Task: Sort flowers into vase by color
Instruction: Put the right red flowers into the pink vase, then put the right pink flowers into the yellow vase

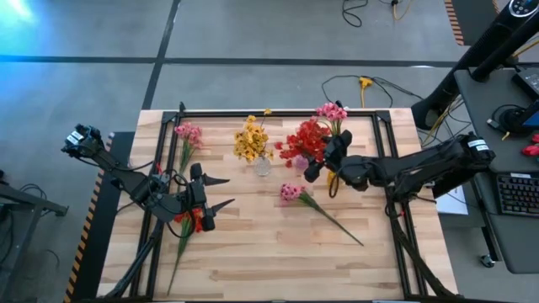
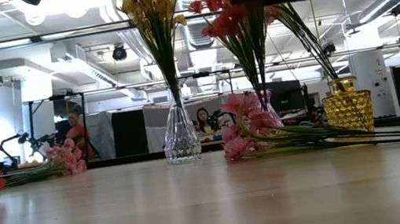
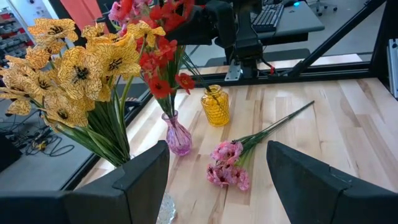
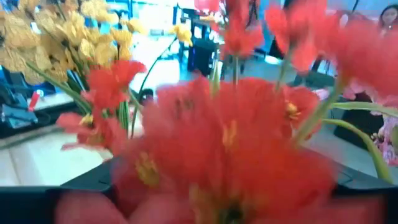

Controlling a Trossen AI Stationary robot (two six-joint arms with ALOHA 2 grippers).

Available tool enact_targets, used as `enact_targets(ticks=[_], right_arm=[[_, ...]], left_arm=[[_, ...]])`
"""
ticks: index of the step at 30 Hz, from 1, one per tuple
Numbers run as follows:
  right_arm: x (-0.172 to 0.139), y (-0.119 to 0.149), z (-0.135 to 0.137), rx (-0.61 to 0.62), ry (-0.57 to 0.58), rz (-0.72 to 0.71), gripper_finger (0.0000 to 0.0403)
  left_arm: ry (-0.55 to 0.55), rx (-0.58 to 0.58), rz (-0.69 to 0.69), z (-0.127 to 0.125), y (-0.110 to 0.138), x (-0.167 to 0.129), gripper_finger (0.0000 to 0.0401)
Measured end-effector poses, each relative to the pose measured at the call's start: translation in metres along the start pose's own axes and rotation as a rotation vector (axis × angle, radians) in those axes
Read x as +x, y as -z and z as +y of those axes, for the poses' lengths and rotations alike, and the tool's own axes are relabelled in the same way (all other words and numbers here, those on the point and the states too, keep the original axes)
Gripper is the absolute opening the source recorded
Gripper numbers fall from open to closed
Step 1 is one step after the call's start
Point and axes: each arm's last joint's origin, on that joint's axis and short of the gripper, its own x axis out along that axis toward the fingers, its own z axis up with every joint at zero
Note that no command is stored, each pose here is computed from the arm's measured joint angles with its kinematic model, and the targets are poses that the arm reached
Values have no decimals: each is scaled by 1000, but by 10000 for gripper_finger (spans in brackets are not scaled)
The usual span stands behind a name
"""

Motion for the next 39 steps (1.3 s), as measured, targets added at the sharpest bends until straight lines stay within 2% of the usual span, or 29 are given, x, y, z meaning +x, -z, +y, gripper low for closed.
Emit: enact_targets(ticks=[9,17,22,25,33,39], right_arm=[[-2,-13,-2,-2,17,122,330],[-9,-38,0,-1,-7,116,343],[-20,-57,3,-17,-45,111,343],[-28,-67,6,-28,-73,112,341],[-52,-92,14,-15,-165,82,336],[-68,-103,23,72,-292,83,333]], left_arm=[[0,1,1,0,0,0,251],[5,-54,11,-1,2,1,251],[141,-114,65,-7,2,2,251],[172,-154,115,-11,-1,3,251],[80,-137,338,-18,-2,9,251],[2,-58,443,-25,0,14,251]])
